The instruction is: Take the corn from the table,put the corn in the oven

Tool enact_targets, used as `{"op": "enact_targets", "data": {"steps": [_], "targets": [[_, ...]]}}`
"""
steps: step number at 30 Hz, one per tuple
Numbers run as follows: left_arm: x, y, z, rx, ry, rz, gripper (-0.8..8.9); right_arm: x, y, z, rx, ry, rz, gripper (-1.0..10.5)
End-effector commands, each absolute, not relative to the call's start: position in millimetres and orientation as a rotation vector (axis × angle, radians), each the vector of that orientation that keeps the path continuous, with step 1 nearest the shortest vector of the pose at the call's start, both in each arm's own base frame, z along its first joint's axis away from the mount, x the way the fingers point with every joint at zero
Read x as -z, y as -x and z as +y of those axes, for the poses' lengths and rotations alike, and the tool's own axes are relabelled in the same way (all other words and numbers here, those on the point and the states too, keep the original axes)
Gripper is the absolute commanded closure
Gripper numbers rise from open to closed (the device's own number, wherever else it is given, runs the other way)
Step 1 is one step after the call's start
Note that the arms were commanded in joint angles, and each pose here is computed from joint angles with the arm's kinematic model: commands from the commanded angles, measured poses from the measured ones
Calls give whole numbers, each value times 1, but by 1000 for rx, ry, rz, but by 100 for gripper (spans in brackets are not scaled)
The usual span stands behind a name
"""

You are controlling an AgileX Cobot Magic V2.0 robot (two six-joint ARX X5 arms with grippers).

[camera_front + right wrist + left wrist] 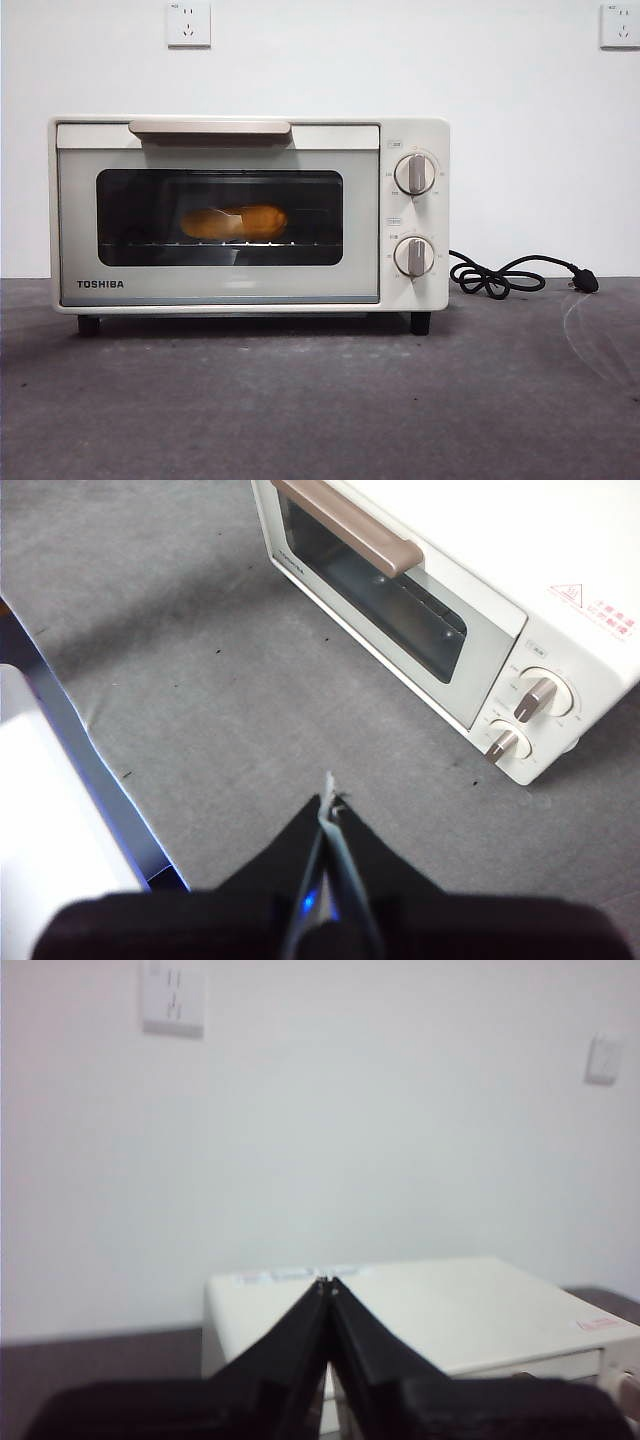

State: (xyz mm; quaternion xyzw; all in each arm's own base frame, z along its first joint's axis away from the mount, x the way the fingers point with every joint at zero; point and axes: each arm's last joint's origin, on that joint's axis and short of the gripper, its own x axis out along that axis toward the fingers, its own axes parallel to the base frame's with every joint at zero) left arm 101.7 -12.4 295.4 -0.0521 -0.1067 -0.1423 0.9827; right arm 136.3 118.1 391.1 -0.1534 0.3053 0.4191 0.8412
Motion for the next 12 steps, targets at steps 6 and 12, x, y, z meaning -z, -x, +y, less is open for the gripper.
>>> {"op": "enact_targets", "data": {"steps": [6, 12], "targets": [[-210, -103, -11, 208, 37, -162, 817, -390, -137, 119, -887, 327, 642, 948], [-177, -97, -7, 81, 48, -109, 817, -390, -137, 119, -887, 327, 642, 948]]}}
